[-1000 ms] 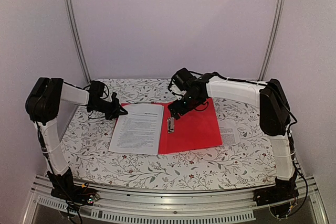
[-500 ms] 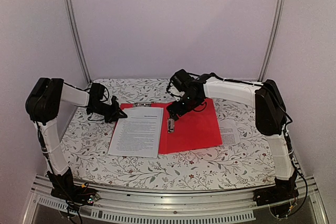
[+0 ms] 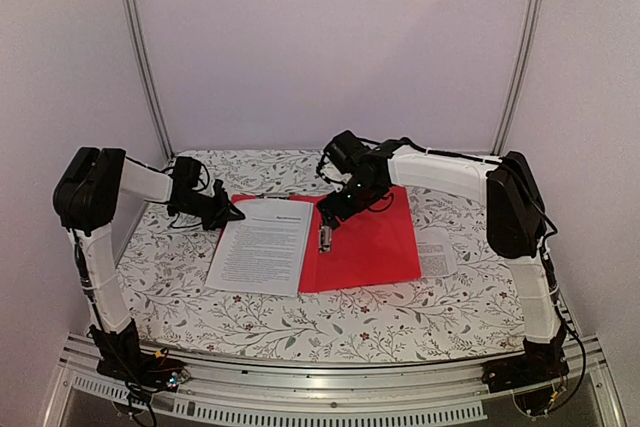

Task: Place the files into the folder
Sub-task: Place the file on the spring clip of the folder.

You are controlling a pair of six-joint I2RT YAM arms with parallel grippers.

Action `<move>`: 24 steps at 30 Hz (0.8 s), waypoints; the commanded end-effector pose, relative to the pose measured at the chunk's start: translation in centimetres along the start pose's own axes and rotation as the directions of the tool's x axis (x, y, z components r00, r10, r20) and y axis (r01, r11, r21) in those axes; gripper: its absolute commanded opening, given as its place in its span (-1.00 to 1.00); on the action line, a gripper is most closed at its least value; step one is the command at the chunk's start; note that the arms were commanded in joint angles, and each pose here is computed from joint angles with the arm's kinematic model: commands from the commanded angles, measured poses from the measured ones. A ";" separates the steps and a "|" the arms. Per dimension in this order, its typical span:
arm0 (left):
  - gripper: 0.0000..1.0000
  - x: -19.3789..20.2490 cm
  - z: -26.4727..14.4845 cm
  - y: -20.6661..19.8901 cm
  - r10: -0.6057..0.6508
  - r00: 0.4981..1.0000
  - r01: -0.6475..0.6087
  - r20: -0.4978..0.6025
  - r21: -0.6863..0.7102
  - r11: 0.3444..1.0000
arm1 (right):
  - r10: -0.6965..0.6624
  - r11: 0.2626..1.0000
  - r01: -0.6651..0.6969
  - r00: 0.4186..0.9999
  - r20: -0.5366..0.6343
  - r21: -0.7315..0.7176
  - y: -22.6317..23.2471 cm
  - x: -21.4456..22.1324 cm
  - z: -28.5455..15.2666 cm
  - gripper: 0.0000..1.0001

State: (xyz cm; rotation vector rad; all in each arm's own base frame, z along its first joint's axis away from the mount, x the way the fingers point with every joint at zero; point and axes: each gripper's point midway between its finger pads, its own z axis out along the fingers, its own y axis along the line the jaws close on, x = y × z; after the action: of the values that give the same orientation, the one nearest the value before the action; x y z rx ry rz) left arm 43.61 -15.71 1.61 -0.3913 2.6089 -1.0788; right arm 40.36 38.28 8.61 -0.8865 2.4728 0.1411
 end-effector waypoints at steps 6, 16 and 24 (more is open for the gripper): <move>-0.52 -0.5 0.5 -0.2 -0.009 1.000 0.009 0.006 0.051 0.999 | 0.014 1.000 -0.015 1.000 -0.017 -0.017 0.0 -0.1 0.6 0.97; -0.26 -0.8 0.4 -0.4 -0.039 0.999 0.038 0.003 0.109 0.993 | 0.024 0.999 -0.025 1.000 -0.019 -0.035 0.3 -0.2 0.3 0.98; -0.24 -1.4 -0.3 -0.2 -0.073 0.997 0.069 0.017 0.154 0.986 | 0.030 0.999 -0.030 0.999 -0.020 -0.039 0.4 -0.2 0.2 0.97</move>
State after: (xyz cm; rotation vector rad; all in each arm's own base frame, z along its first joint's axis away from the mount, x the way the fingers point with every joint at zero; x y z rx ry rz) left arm 44.80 -15.84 2.55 -0.4233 2.5135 -1.2361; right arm 40.15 38.82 9.28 -0.8783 2.4807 0.1877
